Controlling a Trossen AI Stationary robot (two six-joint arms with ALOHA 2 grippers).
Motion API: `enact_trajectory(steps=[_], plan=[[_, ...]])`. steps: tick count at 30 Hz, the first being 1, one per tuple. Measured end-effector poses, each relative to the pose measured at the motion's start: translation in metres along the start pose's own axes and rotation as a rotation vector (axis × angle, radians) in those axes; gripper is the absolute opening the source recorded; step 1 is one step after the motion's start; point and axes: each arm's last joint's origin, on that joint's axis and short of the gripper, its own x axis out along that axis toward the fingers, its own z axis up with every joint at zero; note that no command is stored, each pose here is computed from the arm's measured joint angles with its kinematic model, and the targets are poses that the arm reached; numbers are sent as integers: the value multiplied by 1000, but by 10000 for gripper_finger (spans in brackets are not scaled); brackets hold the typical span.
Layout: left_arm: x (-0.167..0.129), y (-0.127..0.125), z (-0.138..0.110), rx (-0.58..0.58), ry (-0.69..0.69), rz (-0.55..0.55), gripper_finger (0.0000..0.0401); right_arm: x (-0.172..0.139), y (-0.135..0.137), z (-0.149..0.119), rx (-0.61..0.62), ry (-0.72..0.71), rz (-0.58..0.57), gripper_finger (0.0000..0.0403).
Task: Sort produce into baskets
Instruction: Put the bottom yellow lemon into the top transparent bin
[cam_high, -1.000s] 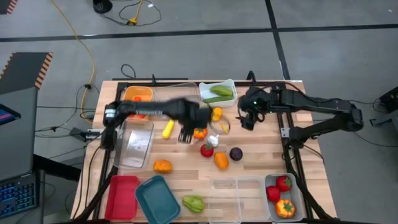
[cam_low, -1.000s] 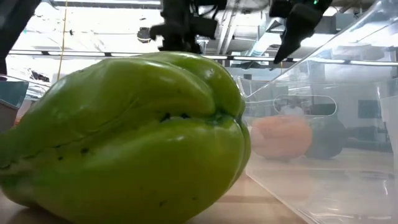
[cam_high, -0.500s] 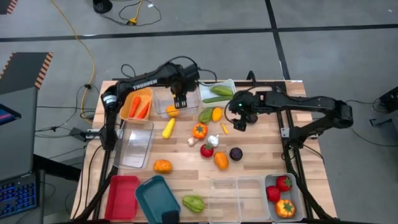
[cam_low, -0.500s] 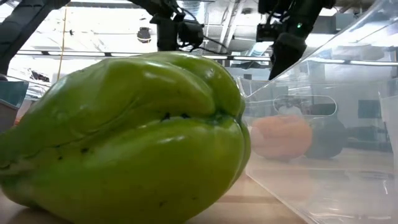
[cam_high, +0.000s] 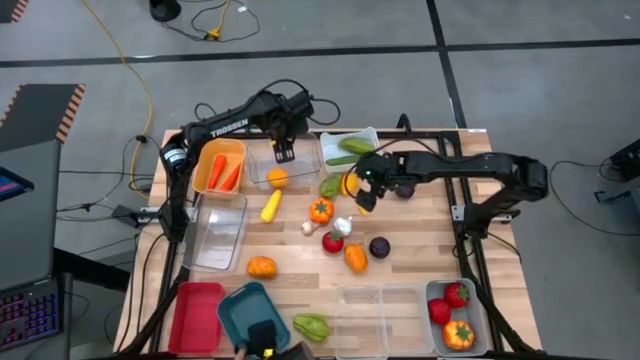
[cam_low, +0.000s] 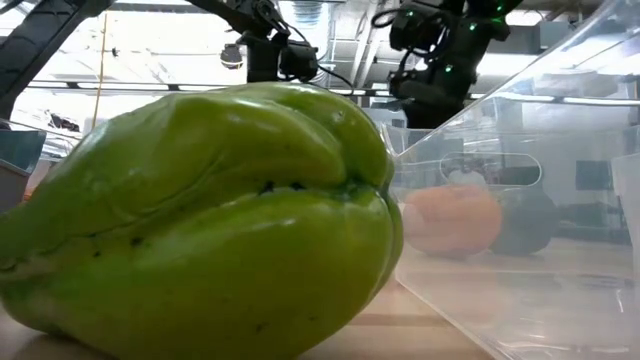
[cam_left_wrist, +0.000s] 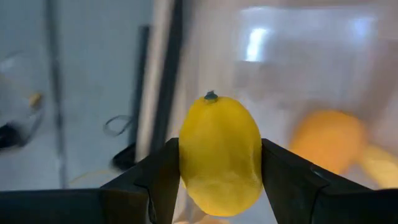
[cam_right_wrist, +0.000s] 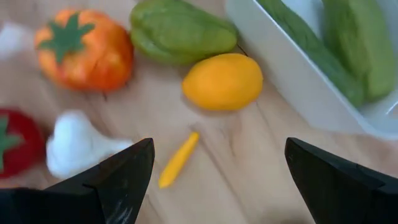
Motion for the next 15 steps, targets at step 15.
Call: enact_trajectory(steps=[15], plan=[[0, 6, 10, -98, -65, 155, 188, 31, 5, -3, 57, 80, -27, 387]])
